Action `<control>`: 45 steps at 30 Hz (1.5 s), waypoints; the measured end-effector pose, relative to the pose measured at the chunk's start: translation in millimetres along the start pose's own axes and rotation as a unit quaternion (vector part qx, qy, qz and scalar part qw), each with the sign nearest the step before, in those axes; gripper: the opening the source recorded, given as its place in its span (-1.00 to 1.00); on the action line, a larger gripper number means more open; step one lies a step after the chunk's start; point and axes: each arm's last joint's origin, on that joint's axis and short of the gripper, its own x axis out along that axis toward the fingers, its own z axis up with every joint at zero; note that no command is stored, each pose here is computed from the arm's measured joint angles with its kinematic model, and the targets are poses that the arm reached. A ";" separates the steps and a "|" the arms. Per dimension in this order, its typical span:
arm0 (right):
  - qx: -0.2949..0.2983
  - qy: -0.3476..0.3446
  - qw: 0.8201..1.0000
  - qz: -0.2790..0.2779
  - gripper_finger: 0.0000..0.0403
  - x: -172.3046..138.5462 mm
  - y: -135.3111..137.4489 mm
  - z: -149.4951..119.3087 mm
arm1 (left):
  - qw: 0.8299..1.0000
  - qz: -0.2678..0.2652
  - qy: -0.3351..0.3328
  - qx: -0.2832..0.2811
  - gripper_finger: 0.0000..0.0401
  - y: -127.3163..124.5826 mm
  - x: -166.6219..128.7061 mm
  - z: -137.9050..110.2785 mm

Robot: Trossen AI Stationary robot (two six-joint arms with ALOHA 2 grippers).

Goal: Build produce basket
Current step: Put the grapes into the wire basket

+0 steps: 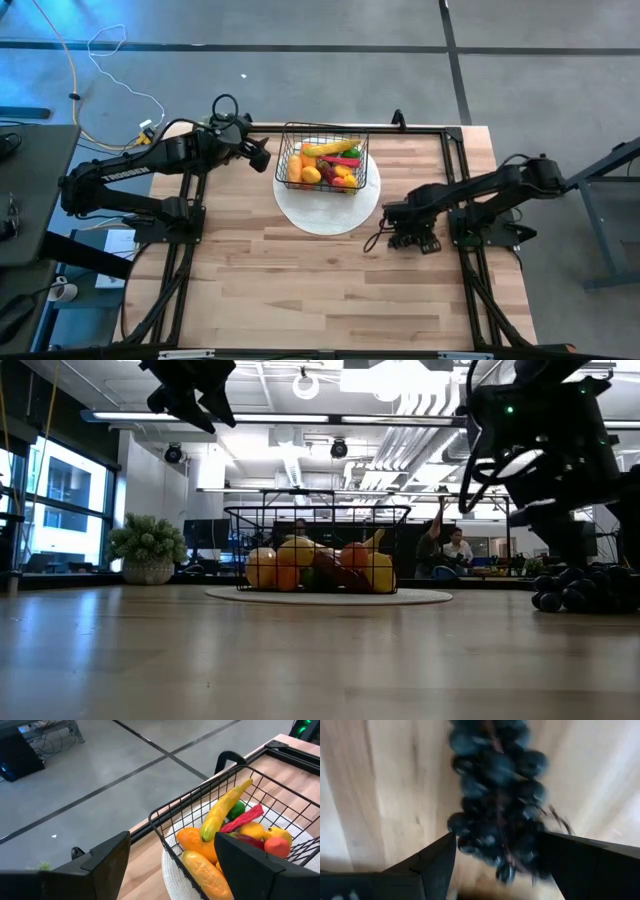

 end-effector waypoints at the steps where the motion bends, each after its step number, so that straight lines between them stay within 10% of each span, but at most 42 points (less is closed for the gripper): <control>1: -0.001 -0.002 1.000 0.005 0.31 3.2 0.9 0.8 | 1.000 0.000 0.000 0.000 0.40 0.0 0.0 0.0; 16: 0.020 0.073 0.997 0.011 0.22 37.4 -3.4 18.1 | 1.000 0.001 0.000 0.000 0.40 0.1 -0.1 0.0; 26: 0.073 0.052 0.996 0.015 -0.92 31.2 -8.4 26.5 | 1.000 0.000 0.000 0.025 0.40 0.0 -0.1 0.0; 45: 0.115 -0.063 0.990 0.046 -0.99 -51.8 -10.3 73.9 | 0.999 0.000 0.000 0.049 0.40 0.0 -0.1 0.0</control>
